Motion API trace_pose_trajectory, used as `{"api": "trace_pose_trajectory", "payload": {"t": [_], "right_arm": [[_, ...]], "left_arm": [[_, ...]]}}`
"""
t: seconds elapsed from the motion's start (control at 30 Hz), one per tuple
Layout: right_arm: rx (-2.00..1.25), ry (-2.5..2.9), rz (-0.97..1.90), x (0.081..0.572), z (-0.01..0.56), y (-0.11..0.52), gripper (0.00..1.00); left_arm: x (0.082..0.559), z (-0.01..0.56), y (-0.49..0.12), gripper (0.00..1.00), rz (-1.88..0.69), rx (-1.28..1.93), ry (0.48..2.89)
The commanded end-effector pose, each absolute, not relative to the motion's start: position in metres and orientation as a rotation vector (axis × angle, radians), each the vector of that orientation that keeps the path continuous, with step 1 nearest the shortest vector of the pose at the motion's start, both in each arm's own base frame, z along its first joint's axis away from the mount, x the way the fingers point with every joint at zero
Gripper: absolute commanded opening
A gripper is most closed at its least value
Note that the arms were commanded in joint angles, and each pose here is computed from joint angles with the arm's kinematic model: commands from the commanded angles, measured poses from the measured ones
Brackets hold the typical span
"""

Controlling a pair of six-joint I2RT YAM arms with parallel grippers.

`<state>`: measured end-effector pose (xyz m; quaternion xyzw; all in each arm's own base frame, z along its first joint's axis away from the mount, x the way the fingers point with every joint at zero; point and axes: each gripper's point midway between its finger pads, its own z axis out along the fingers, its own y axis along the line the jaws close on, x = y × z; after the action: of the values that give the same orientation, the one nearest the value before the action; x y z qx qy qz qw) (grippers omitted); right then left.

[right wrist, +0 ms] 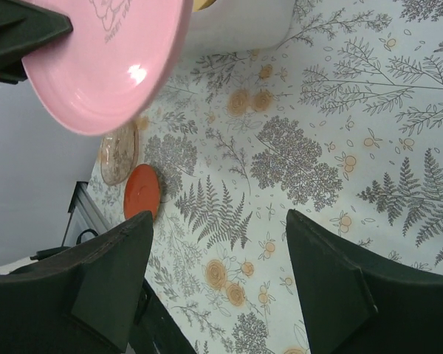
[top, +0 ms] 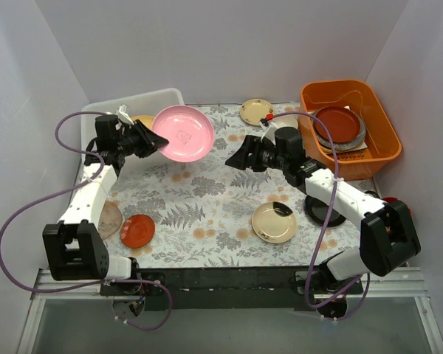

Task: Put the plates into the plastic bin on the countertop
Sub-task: Place the plate in the plastic bin.

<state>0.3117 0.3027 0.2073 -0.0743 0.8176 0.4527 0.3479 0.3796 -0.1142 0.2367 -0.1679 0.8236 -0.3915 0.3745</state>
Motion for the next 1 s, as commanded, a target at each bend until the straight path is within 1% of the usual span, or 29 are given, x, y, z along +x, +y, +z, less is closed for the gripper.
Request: {"api": "trace_pose_trajectory", "payload": {"t": [0.0,0.13,0.4,0.53,0.67,0.97], "right_arm": [[-0.204,2.044,1.187,0.315,0.226,0.296,0.79],[-0.202,2.052,1.188,0.316,0.220,0.292,0.79],[-0.204,2.062,1.194,0.317,0.212,0.288,0.78],[-0.203,2.043,1.207,0.318,0.213,0.287,0.78],[-0.208,2.048,1.220,0.318,0.211,0.288,0.78],[-0.230,2.017,1.260,0.314,0.214,0.289,0.78]], "left_arm": [[0.407,0.251,-0.083,0.00,-1.010,-0.520,2.038],[0.431,0.247,-0.049,0.00,-1.102,-0.612,1.988],[0.455,0.240,-0.021,0.00,-1.053,-0.665,1.972],[0.462,0.237,-0.013,0.00,-1.105,-0.718,1.951],[0.468,0.228,-0.003,0.00,-1.078,-0.754,1.953],[0.475,0.209,0.039,0.00,-0.917,-0.882,1.915]]}}
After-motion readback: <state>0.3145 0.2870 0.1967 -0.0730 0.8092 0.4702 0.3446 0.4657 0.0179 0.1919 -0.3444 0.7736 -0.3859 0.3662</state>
